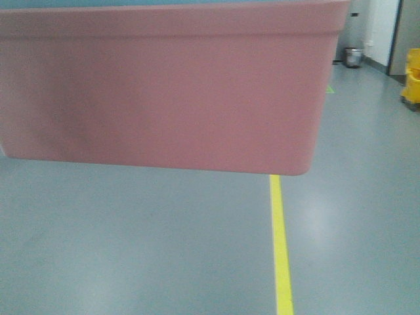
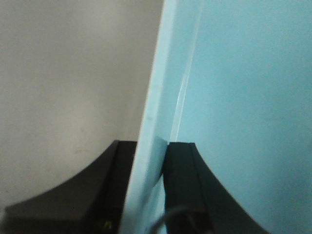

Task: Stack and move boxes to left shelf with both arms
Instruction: 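Hold the stacked bins with both grippers while the base turns away from the table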

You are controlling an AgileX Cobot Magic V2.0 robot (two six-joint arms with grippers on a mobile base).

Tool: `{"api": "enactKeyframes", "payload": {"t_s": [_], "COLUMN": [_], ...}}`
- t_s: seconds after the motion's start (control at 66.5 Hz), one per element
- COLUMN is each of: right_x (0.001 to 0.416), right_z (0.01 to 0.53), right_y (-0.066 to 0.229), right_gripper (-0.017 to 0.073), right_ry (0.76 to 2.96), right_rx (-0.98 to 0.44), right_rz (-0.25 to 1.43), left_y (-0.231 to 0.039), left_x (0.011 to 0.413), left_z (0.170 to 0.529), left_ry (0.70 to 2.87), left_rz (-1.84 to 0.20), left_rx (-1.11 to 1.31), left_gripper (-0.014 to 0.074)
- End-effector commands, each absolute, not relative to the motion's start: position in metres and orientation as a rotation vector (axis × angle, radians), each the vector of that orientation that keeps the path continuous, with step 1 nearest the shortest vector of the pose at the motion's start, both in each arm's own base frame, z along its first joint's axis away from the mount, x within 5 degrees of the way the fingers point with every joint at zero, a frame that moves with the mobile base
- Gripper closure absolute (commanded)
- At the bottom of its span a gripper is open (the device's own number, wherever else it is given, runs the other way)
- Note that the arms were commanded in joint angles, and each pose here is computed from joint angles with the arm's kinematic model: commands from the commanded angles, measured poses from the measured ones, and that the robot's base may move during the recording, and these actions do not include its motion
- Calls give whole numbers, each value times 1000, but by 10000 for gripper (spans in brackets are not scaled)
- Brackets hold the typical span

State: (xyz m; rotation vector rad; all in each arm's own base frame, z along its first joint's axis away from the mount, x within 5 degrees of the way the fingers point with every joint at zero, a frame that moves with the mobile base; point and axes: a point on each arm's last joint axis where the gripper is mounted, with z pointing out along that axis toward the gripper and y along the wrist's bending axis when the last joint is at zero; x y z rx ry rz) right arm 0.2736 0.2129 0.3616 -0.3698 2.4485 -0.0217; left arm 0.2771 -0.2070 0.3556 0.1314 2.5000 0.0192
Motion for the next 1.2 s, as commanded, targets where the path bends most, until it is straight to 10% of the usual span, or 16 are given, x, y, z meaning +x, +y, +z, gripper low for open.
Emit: {"api": "enactKeyframes", "payload": {"t_s": [0.0,1.188], "right_x": [266,265], "right_z": [399,397], "right_y": [236,234], "right_gripper": [504,504], "right_ry": [2207,2229], "right_rx": [-389,-389], "right_rz": [321,302], "left_y": [-233,-235], "left_x": [262,262], "left_z": [395,393], "left_ry": [2306,2322], "left_rz": [-362,-378], "left_rx": [193,188], "left_gripper": [603,603]}}
